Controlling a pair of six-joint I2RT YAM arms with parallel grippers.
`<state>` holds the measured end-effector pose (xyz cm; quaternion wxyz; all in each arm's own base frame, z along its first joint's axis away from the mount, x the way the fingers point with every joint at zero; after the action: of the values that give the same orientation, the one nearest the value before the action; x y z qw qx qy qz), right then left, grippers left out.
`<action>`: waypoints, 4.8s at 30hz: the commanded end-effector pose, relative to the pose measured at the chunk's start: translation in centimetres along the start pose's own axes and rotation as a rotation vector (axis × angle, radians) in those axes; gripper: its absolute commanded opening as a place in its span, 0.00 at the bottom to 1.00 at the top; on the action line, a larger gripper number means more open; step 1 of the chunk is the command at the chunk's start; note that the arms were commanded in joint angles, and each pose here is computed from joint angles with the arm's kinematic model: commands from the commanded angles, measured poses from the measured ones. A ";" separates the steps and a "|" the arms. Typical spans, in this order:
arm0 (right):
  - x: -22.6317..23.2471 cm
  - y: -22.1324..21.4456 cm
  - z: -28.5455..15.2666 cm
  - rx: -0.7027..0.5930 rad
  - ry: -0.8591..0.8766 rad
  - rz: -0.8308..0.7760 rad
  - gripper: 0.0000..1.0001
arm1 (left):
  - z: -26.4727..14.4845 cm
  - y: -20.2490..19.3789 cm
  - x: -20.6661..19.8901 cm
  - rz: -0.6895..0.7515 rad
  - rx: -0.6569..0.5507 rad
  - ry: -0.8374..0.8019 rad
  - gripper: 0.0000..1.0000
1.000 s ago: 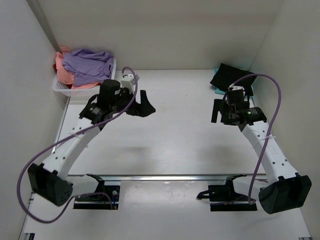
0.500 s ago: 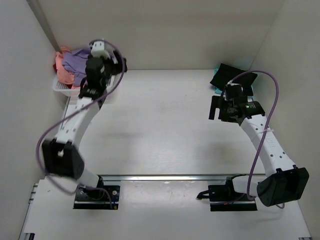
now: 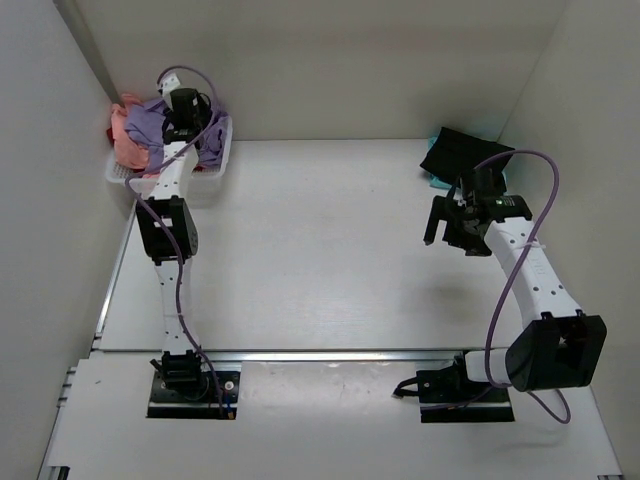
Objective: Fold and stack the t-shirts
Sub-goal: Grab crumpled tshirt from bin with the left arm, then move the tshirt to the center of the board, then flatten out the tshirt
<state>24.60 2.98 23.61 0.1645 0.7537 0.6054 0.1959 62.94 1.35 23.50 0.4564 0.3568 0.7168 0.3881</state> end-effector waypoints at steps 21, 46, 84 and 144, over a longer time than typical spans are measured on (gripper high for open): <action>1.4 0.8 3.2 0.195 0.005 -0.088 0.99 | 4.4 -3.8 6.9 -0.173 0.110 0.123 0.00; 2.3 -2.3 1.4 -0.034 0.201 -0.130 0.81 | -40.5 11.2 -17.9 -0.281 0.139 -0.800 0.00; 14.5 -17.5 4.0 0.309 0.675 -0.399 0.48 | -39.6 -19.4 4.0 -0.214 0.953 -0.347 0.56; -5.0 -2.4 -20.7 -0.898 0.005 -0.087 0.00 | -57.1 15.2 0.5 -0.420 -0.143 -0.543 0.00</action>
<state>12.43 0.05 37.29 0.4077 0.6136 0.5173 0.4355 13.94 -6.02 51.60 0.7263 0.2928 0.5931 0.1868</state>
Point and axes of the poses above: each gripper's point midway between its finger pads, its own z axis out along the fingers, its own x axis along the line the jaws close on, y = z × x, the point moved 8 cm from there along -z, back along the fingers, and after that the axes turned 2 degrees about -z, right-handed, at the moved point
